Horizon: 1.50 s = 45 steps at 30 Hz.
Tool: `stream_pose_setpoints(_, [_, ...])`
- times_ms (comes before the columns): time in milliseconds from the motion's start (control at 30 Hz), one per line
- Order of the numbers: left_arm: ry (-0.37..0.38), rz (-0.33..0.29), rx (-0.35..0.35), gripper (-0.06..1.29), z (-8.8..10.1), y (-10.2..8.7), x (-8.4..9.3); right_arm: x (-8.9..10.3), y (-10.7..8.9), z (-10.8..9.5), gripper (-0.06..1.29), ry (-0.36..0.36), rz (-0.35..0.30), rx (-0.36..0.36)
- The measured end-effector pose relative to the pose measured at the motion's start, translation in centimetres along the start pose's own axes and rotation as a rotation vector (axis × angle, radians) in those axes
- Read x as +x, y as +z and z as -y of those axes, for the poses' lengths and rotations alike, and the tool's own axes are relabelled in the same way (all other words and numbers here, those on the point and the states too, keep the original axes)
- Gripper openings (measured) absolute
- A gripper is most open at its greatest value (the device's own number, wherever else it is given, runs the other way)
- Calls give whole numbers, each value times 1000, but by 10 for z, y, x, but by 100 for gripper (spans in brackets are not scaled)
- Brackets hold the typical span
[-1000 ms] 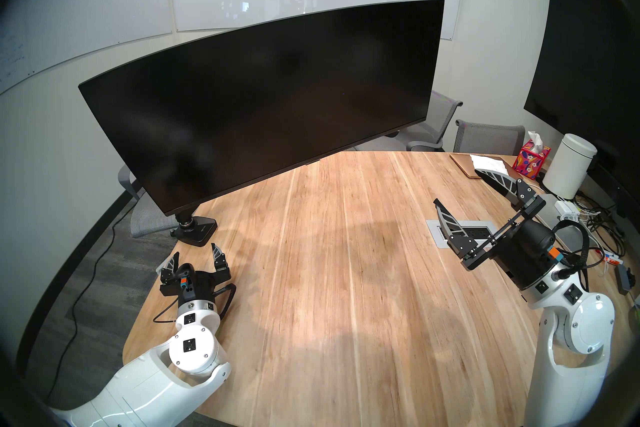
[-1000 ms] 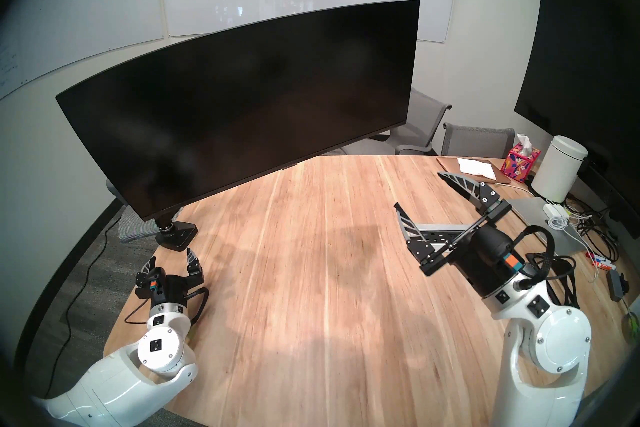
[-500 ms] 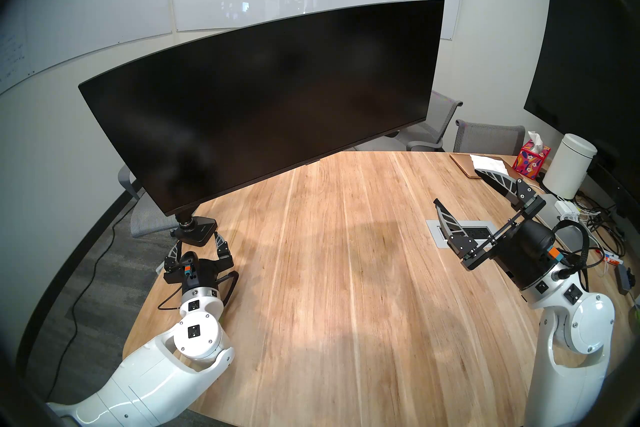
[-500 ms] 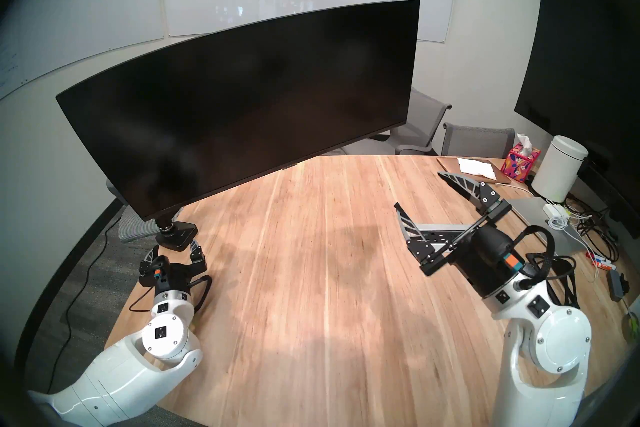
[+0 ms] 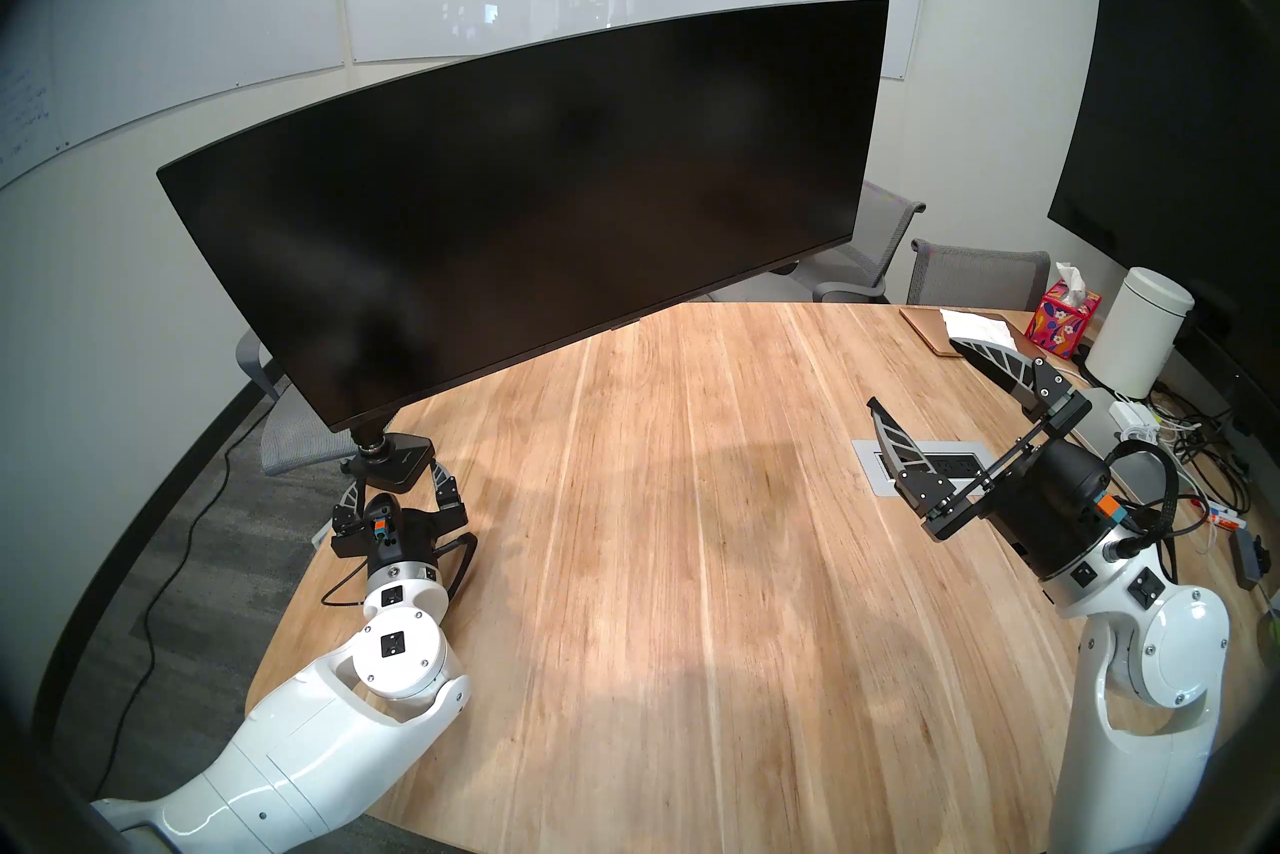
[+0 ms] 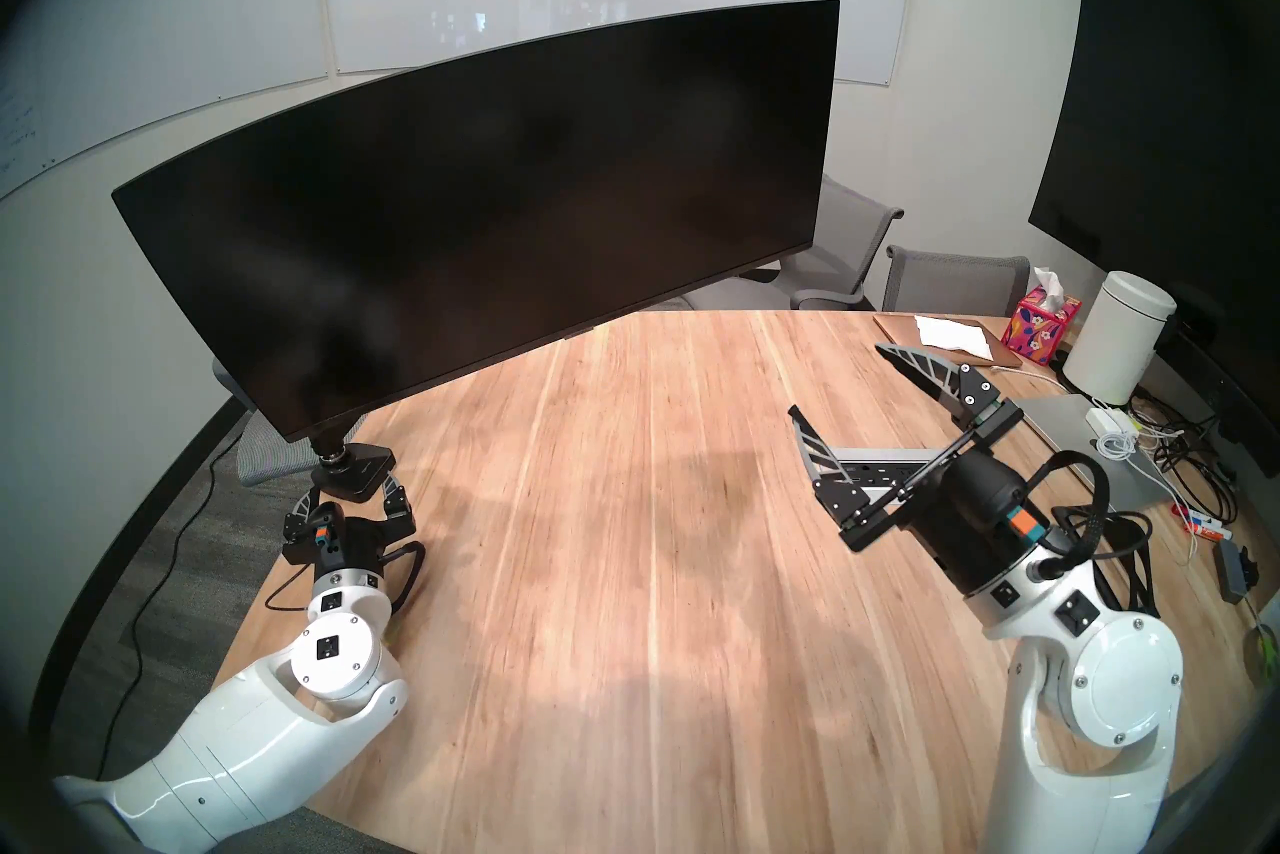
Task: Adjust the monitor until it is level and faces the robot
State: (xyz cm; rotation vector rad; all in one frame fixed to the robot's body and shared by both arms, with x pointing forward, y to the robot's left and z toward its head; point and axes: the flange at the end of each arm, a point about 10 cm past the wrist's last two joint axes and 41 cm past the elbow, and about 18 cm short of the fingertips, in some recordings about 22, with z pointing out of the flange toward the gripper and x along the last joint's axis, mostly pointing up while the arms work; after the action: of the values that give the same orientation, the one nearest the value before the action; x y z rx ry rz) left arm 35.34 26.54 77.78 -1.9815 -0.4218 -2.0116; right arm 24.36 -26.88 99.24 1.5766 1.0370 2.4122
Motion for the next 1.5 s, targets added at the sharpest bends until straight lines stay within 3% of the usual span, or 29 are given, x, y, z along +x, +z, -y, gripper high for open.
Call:
stream_pose_setpoints(967, [-62,-6,-4,126,-3,37,13,0,0,0,122,0,0,0])
stream_pose_setpoints(1500, [-65,-45,-25,126,-4,53,27,0,0,0,122,0,0,0])
